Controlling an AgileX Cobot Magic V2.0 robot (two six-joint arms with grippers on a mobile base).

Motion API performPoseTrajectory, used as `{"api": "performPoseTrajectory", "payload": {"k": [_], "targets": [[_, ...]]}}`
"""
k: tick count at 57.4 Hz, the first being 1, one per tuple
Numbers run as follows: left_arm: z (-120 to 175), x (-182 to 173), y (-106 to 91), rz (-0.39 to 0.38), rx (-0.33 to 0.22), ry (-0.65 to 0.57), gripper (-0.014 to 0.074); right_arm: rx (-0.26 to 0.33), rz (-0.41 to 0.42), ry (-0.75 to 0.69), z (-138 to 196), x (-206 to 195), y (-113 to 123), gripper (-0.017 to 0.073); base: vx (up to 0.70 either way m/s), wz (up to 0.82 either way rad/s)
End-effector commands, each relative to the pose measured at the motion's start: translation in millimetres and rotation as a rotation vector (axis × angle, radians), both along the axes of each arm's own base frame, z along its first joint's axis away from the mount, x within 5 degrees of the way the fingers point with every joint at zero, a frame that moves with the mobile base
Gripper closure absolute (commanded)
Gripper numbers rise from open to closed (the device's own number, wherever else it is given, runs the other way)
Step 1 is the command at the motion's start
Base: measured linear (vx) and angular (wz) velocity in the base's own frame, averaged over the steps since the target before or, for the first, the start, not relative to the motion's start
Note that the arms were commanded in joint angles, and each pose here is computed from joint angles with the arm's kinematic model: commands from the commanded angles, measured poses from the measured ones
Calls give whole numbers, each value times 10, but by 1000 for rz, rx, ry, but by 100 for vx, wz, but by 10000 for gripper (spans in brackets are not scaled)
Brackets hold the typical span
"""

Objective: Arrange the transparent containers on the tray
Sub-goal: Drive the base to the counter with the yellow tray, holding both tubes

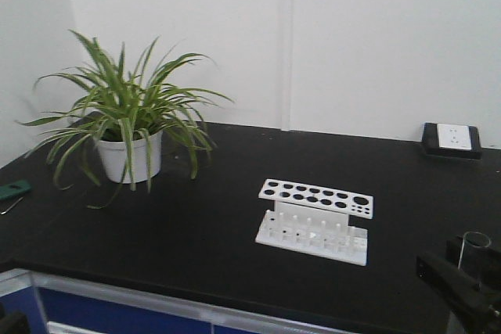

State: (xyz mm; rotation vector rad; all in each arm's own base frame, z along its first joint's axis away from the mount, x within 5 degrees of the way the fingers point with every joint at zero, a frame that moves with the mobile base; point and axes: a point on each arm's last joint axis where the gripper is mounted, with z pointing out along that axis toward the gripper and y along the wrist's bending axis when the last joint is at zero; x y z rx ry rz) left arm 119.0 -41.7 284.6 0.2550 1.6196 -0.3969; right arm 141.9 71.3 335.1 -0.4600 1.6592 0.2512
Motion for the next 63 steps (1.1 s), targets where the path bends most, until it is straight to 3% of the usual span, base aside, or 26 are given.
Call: {"api": "performPoseTrajectory", "payload": {"k": [1,63], "targets": [[112,-1,-23,-23,-45,-29,600,29,38,-88,170,-23,24,571,-32,48],[110,1,-18,-16,-44,-26,600,29,38,-88,170,-23,24,571,-30,54]]}}
